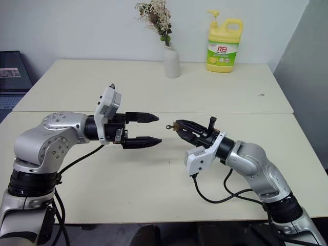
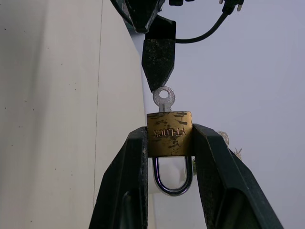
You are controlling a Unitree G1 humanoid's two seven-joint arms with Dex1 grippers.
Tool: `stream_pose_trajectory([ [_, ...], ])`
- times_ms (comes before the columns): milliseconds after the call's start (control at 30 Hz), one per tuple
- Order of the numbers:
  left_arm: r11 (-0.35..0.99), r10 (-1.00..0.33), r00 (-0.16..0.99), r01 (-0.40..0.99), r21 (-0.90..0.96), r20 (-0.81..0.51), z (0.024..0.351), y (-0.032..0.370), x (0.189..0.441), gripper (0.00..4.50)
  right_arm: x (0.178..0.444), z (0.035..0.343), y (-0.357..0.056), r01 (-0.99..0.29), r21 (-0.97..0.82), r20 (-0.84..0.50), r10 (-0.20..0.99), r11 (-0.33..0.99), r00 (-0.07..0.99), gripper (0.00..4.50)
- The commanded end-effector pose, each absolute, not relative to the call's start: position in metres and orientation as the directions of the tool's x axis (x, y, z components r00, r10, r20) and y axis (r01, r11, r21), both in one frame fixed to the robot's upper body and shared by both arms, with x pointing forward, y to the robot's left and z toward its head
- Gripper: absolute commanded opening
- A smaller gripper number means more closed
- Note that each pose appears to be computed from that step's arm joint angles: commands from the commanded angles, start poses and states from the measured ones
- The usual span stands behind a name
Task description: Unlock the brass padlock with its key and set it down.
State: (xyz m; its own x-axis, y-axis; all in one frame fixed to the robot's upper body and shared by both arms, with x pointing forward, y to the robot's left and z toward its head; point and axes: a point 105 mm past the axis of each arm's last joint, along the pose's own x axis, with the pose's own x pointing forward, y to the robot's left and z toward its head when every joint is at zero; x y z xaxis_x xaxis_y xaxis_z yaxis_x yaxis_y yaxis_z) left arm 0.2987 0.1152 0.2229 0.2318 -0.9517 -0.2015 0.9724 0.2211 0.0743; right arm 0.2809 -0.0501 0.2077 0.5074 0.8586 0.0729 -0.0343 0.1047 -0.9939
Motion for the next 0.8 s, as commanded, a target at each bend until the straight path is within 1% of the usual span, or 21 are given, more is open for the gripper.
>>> stream_pose_trajectory([
  [33,0.188,-0.963,0.202,0.978,0.093,-0.176,0.234,0.110,0.296,4.50,0.279,0.219,-0.050,0.005,-0.992,0.115,0.867,0.129,0.486,0.93],
  [267,0.198,-0.968,0.206,0.978,0.070,-0.146,0.235,0.102,0.299,4.50,0.280,0.220,-0.047,0.000,-0.991,0.115,0.869,0.131,0.481,0.93],
  [300,0.194,-0.969,0.202,0.979,0.069,-0.145,0.235,0.101,0.300,4.32,0.280,0.220,-0.046,-0.001,-0.991,0.114,0.871,0.131,0.478,0.93],
  [367,0.188,-0.969,0.197,0.980,0.070,-0.149,0.234,0.099,0.301,3.90,0.279,0.221,-0.045,-0.003,-0.991,0.114,0.874,0.131,0.472,0.93],
  [400,0.187,-0.969,0.196,0.980,0.070,-0.149,0.233,0.098,0.302,3.53,0.279,0.221,-0.044,-0.003,-0.991,0.115,0.875,0.131,0.469,0.93],
  [433,0.187,-0.969,0.196,0.980,0.070,-0.149,0.233,0.098,0.302,3.32,0.279,0.221,-0.043,-0.003,-0.991,0.115,0.877,0.131,0.467,0.93],
  [533,0.181,-0.969,0.190,0.981,0.073,-0.155,0.231,0.096,0.304,2.39,0.278,0.222,-0.040,-0.005,-0.991,0.117,0.881,0.135,0.459,0.93],
  [567,0.179,-0.970,0.188,0.981,0.072,-0.157,0.231,0.096,0.304,2.14,0.278,0.222,-0.040,-0.006,-0.991,0.118,0.881,0.135,0.458,0.93],
  [600,0.177,-0.969,0.187,0.982,0.073,-0.159,0.231,0.096,0.304,1.75,0.278,0.223,-0.039,-0.006,-0.991,0.117,0.882,0.135,0.457,0.93],
  [767,0.183,-0.969,0.194,0.980,0.081,-0.151,0.232,0.095,0.308,0.17,0.277,0.223,-0.038,-0.008,-0.991,0.115,0.884,0.133,0.453,0.93],
  [800,0.184,-0.969,0.195,0.979,0.082,-0.151,0.233,0.096,0.309,0.00,0.277,0.223,-0.038,-0.010,-0.991,0.114,0.884,0.133,0.453,0.93],
])
